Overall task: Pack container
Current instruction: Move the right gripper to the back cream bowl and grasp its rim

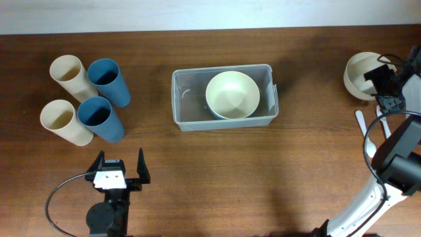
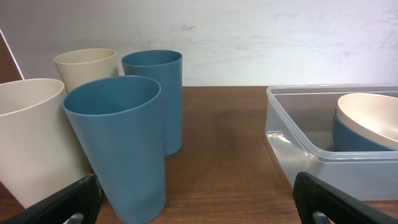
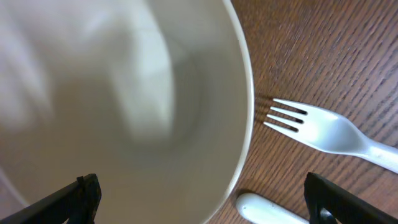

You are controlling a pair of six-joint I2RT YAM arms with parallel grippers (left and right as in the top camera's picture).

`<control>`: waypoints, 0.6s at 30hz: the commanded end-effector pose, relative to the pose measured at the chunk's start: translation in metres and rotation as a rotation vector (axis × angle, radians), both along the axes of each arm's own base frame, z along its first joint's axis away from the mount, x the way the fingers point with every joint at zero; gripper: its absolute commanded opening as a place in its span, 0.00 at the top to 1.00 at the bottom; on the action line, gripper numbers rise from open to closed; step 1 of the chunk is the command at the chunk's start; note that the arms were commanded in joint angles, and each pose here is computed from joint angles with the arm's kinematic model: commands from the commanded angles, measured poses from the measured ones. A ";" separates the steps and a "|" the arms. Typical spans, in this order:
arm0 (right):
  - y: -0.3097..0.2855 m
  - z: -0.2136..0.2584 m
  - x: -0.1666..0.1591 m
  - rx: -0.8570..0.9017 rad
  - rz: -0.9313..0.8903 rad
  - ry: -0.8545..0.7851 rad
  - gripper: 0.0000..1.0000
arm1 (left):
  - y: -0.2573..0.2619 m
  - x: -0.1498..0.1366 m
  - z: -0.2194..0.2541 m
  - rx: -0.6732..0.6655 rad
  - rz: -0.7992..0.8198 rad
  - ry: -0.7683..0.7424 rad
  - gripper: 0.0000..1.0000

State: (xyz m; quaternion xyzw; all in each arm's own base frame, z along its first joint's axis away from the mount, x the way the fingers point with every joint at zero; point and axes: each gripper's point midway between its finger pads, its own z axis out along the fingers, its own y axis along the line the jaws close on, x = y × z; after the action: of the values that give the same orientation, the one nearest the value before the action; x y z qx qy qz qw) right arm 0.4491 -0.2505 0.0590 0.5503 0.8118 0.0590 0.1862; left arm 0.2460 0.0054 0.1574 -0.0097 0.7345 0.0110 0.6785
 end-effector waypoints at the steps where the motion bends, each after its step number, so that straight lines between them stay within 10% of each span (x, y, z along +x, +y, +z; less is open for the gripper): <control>1: 0.000 -0.024 -0.003 0.024 0.007 0.036 0.01 | -0.001 0.000 -0.001 0.014 -0.008 0.000 0.00; 6: -0.001 -0.023 -0.002 0.020 0.006 0.030 0.07 | -0.001 0.000 -0.001 0.014 -0.008 0.000 0.00; 18: 0.000 -0.024 -0.003 0.023 0.008 0.035 0.81 | -0.001 0.000 -0.001 0.014 -0.008 0.000 0.01</control>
State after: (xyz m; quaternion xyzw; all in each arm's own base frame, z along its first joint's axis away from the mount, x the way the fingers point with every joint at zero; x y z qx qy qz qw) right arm 0.4489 -0.2497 0.0392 0.5467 0.8176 0.0586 0.1708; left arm 0.2460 0.0054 0.1574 -0.0097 0.7345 0.0110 0.6785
